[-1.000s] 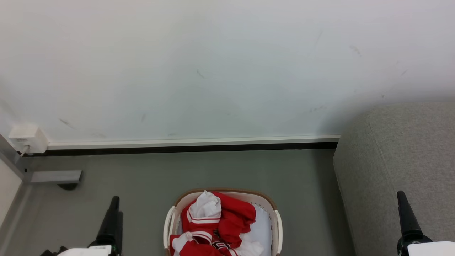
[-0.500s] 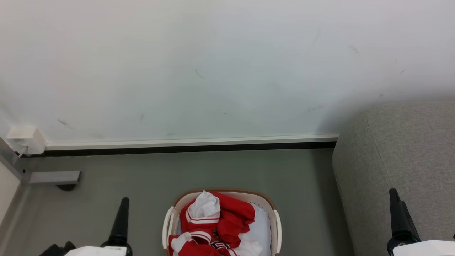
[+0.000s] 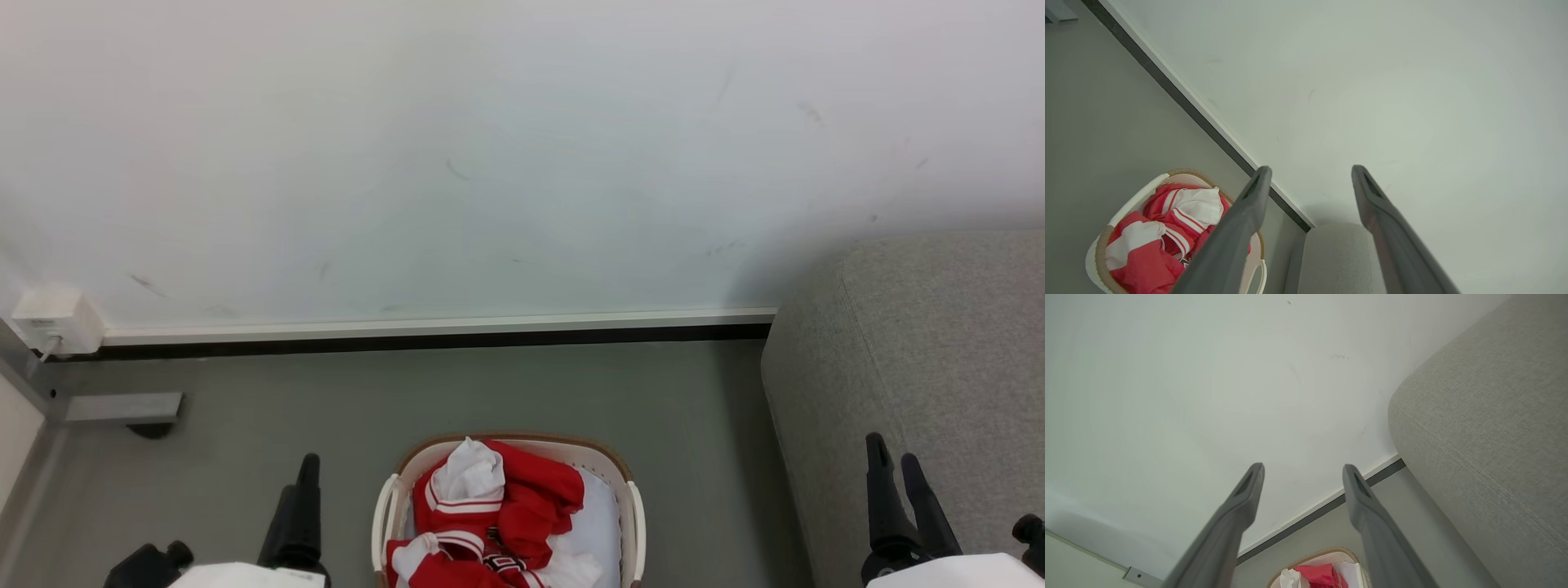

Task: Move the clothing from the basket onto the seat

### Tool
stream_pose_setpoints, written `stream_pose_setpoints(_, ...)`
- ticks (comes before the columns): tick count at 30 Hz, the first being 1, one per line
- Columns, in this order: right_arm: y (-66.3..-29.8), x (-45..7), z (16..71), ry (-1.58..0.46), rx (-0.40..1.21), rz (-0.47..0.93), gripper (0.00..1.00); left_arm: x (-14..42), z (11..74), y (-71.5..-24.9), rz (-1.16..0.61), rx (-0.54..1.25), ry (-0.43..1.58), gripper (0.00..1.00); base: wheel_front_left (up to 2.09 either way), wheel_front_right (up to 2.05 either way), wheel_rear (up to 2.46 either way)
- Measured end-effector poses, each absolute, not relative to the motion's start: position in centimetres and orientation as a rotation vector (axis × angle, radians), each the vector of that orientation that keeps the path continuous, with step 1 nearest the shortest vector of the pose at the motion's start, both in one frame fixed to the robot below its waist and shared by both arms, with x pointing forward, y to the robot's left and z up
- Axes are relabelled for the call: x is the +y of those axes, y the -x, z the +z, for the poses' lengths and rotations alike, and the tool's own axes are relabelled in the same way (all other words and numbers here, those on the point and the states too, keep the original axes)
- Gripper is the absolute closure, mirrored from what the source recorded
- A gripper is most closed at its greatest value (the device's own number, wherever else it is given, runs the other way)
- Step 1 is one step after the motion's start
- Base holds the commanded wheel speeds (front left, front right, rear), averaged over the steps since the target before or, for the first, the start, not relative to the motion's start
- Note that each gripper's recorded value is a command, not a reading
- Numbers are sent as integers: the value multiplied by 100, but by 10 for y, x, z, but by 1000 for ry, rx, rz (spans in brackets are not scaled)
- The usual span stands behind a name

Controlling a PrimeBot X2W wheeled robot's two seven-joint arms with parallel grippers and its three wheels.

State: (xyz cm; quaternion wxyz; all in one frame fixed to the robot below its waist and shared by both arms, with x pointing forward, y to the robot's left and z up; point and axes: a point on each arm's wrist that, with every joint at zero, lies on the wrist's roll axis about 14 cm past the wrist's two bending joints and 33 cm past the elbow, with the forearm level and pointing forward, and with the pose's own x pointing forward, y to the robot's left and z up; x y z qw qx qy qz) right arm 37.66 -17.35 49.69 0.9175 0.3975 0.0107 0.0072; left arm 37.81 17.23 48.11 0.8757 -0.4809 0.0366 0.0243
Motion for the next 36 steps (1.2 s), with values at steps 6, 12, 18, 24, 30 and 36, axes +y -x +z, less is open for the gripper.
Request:
stream_pose_setpoints(6,-376,-166,498,-730,21,43,0,173,485,-379,48,63,891,0,0,0,0)
stream_pose_setpoints(12,-374,-155,497,-649,27,76,0,175,490,-379,52,42,788,0,0,0,0)
stream_pose_setpoints(18,-374,-148,498,-583,22,101,0,176,493,-377,55,27,712,0,0,0,0)
stream_pose_setpoints(24,-373,-144,499,-528,12,117,0,177,496,-377,53,9,643,0,0,0,0)
stream_pose_setpoints(30,-373,-145,500,-484,0,120,0,174,500,-377,38,-4,565,0,0,0,0)
stream_pose_setpoints(36,-373,-145,501,-443,-11,122,0,172,502,-376,21,-20,495,0,0,0,0)
